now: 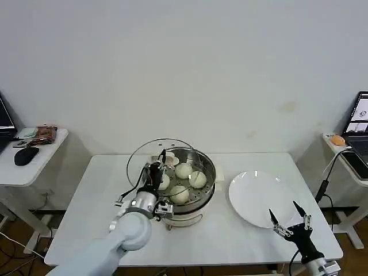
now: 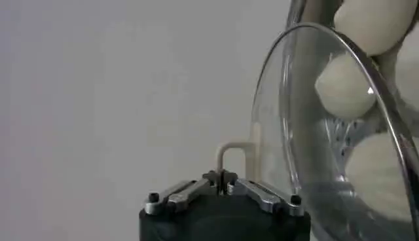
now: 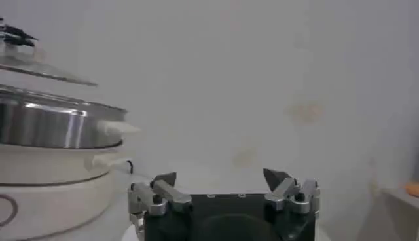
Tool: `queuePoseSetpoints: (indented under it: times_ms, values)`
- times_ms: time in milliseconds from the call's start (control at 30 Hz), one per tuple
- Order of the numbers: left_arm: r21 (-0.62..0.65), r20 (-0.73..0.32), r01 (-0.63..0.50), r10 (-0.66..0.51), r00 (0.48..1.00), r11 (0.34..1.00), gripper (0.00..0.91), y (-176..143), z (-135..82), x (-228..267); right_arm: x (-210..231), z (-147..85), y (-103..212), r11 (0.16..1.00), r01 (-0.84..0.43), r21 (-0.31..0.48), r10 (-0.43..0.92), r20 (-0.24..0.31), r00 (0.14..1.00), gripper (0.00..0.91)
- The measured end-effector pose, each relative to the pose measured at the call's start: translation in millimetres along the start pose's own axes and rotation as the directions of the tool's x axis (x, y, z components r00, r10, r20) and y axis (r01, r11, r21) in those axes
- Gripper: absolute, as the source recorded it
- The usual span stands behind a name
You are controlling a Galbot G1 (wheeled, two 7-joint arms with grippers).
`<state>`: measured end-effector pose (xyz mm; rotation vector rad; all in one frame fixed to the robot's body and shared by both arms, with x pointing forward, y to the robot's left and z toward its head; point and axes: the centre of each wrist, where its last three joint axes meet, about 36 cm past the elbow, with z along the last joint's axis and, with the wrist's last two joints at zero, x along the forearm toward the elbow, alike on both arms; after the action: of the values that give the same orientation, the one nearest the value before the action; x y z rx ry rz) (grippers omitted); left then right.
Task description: Take steamed baozi put them in steamer then cover it.
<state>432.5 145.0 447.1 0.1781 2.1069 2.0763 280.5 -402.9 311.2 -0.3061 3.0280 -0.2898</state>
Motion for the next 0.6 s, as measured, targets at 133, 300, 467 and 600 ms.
queuePoseSetpoints:
  times_ms: [133,300,467,600]
  values:
    - [0.011,0.014,-0.003,0.003,1.0,1.0,0.0,-5,-6,2,1,0,1,1.0,0.002,0.0,-0.002,-0.003,1.0,0.907]
    - [0.015,0.025,-0.007,0.006,1.0,1.0,0.0,-9,-9,6,2,0,2,1.0,0.007,0.001,-0.007,-0.004,1.0,0.907]
    - [0.019,0.03,-0.005,0.005,1.0,1.0,0.0,-11,-11,9,2,0,3,1.0,0.011,0.0,-0.011,-0.006,1.0,0.907]
    - [0.021,0.038,-0.007,0.006,0.999,1.0,0.0,-10,-15,6,2,0,6,1.0,0.012,-0.004,-0.012,-0.007,1.0,0.907]
